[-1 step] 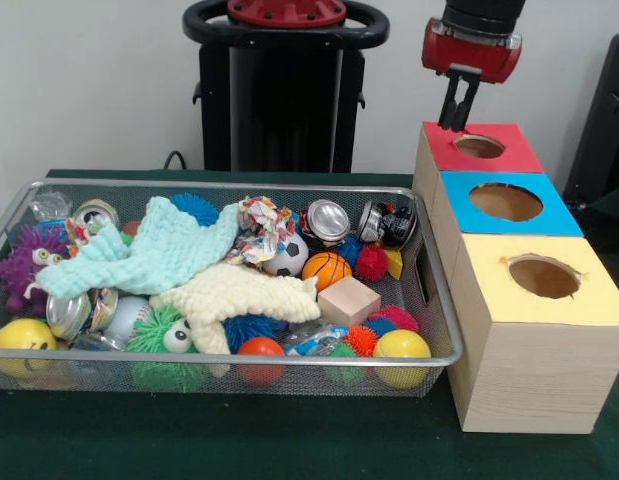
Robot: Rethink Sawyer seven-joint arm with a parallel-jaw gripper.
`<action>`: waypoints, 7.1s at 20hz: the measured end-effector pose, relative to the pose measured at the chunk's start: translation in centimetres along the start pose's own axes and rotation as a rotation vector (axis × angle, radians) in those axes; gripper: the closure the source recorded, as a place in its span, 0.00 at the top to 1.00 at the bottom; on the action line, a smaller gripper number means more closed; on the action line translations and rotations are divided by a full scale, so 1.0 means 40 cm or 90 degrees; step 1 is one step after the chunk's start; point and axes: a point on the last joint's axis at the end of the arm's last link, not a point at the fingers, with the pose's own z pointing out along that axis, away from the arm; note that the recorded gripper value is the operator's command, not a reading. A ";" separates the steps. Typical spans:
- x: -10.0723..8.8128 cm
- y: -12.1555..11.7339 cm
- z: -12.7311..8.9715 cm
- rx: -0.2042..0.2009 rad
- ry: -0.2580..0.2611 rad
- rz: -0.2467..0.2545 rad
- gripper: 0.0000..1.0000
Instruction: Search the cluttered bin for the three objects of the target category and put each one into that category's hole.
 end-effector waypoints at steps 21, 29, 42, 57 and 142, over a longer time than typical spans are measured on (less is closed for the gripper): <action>-0.161 0.008 -0.081 -0.027 -0.056 0.013 1.00; -0.267 -0.030 -0.045 -0.033 -0.064 0.037 1.00; -0.397 -0.101 0.033 -0.037 -0.067 0.044 1.00; -0.429 -0.123 0.074 -0.056 -0.060 0.015 1.00; -0.535 -0.599 0.218 -0.137 -0.014 -0.008 1.00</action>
